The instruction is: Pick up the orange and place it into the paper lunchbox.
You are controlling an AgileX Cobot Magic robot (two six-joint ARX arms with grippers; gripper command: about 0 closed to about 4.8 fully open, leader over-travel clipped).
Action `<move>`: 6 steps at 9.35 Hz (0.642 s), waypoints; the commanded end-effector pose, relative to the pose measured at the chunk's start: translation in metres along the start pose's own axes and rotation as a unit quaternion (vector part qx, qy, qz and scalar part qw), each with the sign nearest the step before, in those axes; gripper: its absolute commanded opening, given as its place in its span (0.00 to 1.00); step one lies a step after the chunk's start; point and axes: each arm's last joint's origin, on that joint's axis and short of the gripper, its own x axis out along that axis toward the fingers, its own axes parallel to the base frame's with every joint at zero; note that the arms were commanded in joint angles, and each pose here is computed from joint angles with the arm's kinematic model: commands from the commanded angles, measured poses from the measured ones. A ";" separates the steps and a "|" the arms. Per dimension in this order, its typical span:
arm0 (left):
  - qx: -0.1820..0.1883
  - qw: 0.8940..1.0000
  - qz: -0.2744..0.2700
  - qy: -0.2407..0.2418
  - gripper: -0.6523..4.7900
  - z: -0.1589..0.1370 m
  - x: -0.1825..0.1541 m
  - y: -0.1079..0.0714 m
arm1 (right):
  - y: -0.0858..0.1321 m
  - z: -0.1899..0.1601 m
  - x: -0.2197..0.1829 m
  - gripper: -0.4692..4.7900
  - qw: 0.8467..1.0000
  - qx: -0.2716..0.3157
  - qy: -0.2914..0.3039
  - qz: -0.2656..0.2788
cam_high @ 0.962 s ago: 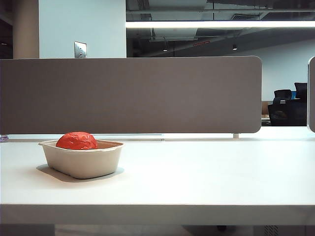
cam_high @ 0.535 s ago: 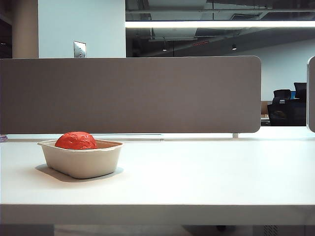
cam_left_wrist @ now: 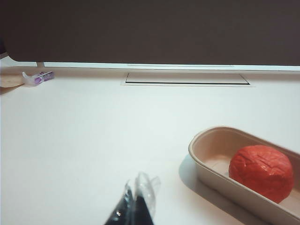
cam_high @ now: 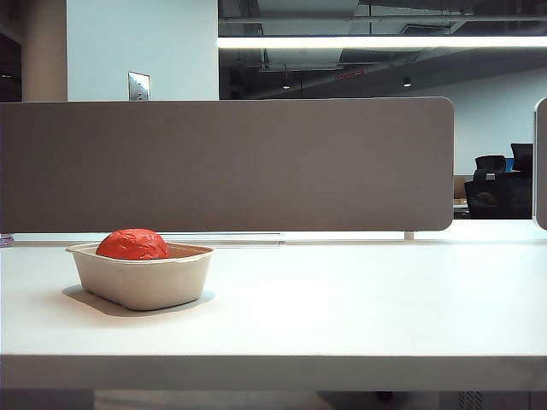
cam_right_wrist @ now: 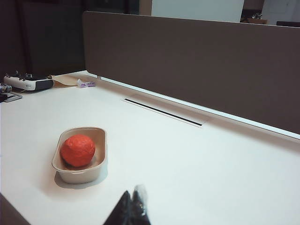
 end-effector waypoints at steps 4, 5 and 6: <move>0.002 1.000 0.000 -0.007 0.13 0.001 0.000 0.000 | -0.003 -0.003 0.002 0.09 0.998 0.003 -0.007 -0.055; 0.002 1.000 0.000 -0.007 0.13 0.001 0.000 0.000 | -0.018 -0.046 0.022 0.09 0.982 -0.007 -0.009 -0.186; 0.002 1.000 0.000 -0.007 0.13 0.001 0.000 0.000 | -0.023 -0.060 0.025 0.09 0.979 -0.011 -0.001 -0.204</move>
